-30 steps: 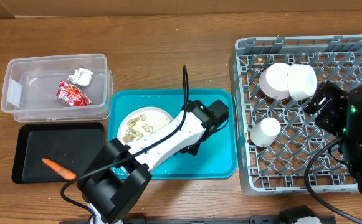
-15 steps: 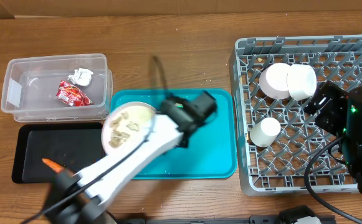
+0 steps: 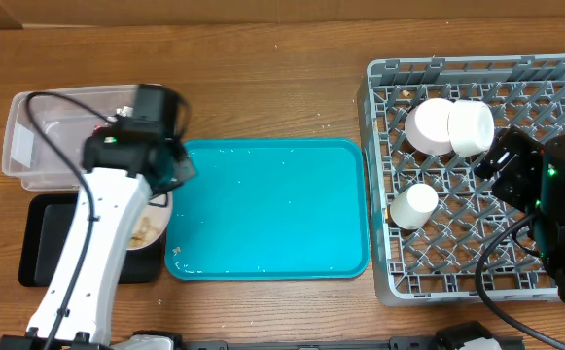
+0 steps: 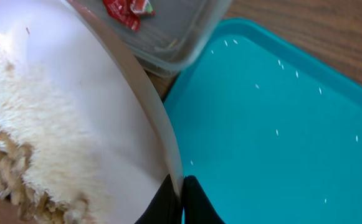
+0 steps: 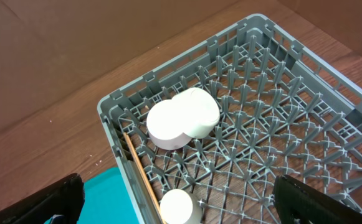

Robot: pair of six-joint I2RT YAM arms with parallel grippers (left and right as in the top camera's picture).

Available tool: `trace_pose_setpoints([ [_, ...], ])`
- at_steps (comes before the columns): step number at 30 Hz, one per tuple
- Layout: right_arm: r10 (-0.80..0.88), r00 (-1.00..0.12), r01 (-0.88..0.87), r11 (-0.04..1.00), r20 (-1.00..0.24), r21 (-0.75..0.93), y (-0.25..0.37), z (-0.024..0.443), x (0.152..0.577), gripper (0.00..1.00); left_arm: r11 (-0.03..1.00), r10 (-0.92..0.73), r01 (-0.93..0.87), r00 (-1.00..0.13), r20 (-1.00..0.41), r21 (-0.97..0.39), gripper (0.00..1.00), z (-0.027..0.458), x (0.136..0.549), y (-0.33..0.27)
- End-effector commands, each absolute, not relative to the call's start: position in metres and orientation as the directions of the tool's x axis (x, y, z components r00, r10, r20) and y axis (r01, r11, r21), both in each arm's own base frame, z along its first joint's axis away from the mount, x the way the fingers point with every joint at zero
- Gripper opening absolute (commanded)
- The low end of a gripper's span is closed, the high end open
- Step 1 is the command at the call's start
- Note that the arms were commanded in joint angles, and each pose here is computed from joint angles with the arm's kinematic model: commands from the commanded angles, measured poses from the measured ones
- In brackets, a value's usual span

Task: Sort waste into correct bins and load items into the dishwasher
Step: 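Move the plate over the black tray and tilt it with the left gripper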

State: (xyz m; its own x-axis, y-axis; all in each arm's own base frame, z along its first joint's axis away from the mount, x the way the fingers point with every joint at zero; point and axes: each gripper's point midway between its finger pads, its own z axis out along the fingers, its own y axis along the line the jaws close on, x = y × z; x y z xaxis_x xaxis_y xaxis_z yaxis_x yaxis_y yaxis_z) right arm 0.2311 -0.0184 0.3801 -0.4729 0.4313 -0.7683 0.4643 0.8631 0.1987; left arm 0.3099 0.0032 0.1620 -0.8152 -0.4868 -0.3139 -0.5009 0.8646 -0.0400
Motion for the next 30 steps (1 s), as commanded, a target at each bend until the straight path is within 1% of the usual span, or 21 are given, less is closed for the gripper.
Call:
trace_pose_setpoints([
  [1,0.438,-0.449,0.477,0.855,-0.779,0.205,-0.022,0.385,0.230,1.00,0.871,-0.490,-0.474,-0.824,-0.284,-0.126,0.04,0.154,0.312,0.014],
  [8,0.438,-0.449,0.477,0.855,-0.779,0.205,-0.022,0.385,0.230,1.00,0.807,-0.578,-0.487,-0.768,-0.275,-0.333,0.05,0.150,0.329,0.038],
  [15,0.438,-0.449,0.477,0.855,-0.779,0.205,-0.022,0.385,0.230,1.00,0.773,-0.592,-0.417,-0.745,-0.308,-0.478,0.04,0.176,0.332,0.042],
  [21,0.438,-0.449,0.477,0.855,-0.779,0.205,-0.022,0.385,0.230,1.00,0.773,-0.598,-0.373,-0.700,-0.392,-0.513,0.05,0.208,0.319,0.052],
  [23,0.438,-0.449,0.477,0.855,-0.779,0.205,-0.022,0.385,0.230,1.00,0.767,-0.612,-0.382,-0.678,-0.407,-0.516,0.05,0.213,0.310,0.056],
  [26,0.438,-0.449,0.477,0.855,-0.779,0.205,-0.022,0.385,0.230,1.00,0.743,-0.642,-0.403,-0.653,-0.400,-0.535,0.05,0.208,0.295,0.061],
  [30,0.438,-0.449,0.477,0.855,-0.779,0.205,-0.022,0.385,0.230,1.00,0.674,-0.699,-0.404,-0.621,-0.355,-0.619,0.04,0.194,0.276,0.060],
])
